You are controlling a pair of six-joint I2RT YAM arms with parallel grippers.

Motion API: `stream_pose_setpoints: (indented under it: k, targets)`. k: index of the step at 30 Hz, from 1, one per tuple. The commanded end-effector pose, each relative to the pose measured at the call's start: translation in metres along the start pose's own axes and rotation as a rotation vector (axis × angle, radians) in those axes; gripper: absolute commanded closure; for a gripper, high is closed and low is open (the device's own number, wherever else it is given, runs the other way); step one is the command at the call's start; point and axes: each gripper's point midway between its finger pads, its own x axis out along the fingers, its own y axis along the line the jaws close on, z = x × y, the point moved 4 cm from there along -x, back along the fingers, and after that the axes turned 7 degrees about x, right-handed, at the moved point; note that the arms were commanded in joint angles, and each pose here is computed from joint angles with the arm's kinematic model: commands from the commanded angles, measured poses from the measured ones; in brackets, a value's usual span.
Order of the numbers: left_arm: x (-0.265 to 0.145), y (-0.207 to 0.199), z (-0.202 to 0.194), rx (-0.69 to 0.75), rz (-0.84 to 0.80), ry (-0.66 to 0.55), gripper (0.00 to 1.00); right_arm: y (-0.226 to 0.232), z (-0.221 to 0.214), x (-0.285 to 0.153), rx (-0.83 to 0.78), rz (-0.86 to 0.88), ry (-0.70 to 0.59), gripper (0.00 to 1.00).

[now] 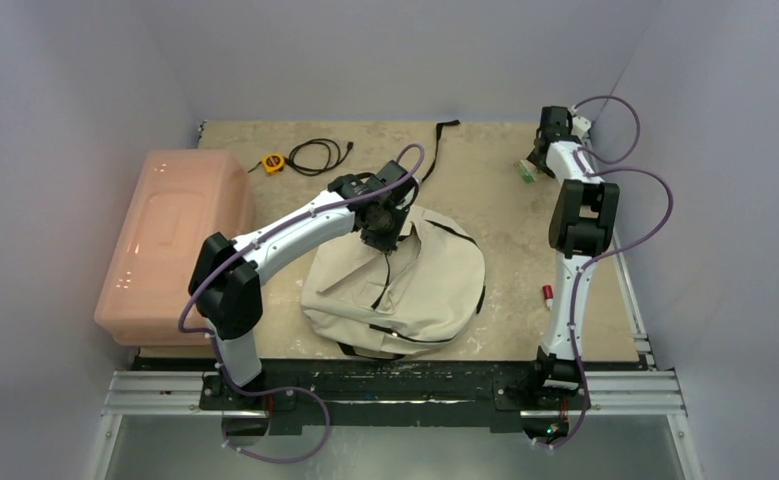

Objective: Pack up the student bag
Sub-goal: Pick up the stationery from the center of the board.

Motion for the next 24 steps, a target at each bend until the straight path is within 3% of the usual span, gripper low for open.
stream_pose_setpoints:
  k: [1, 8, 13, 24]
  targets:
    - [-0.013, -0.012, 0.009, 0.018, -0.072, -0.033, 1.0, 0.009, 0.008, -0.003, -0.009, 0.028, -0.009, 0.58]
    - [-0.017, -0.014, 0.01, 0.02, -0.081, -0.04, 1.0, 0.006, 0.02, -0.009, -0.08, 0.006, -0.048, 0.81]
    - [-0.029, -0.012, 0.012, 0.02, -0.085, -0.09, 1.0, 0.003, 0.034, -0.039, -0.093, 0.029, -0.065, 0.96]
    - [-0.009, 0.003, 0.009, -0.069, -0.024, -0.1, 1.0, -0.014, 0.011, -0.144, -0.155, 0.185, -0.013, 1.0]
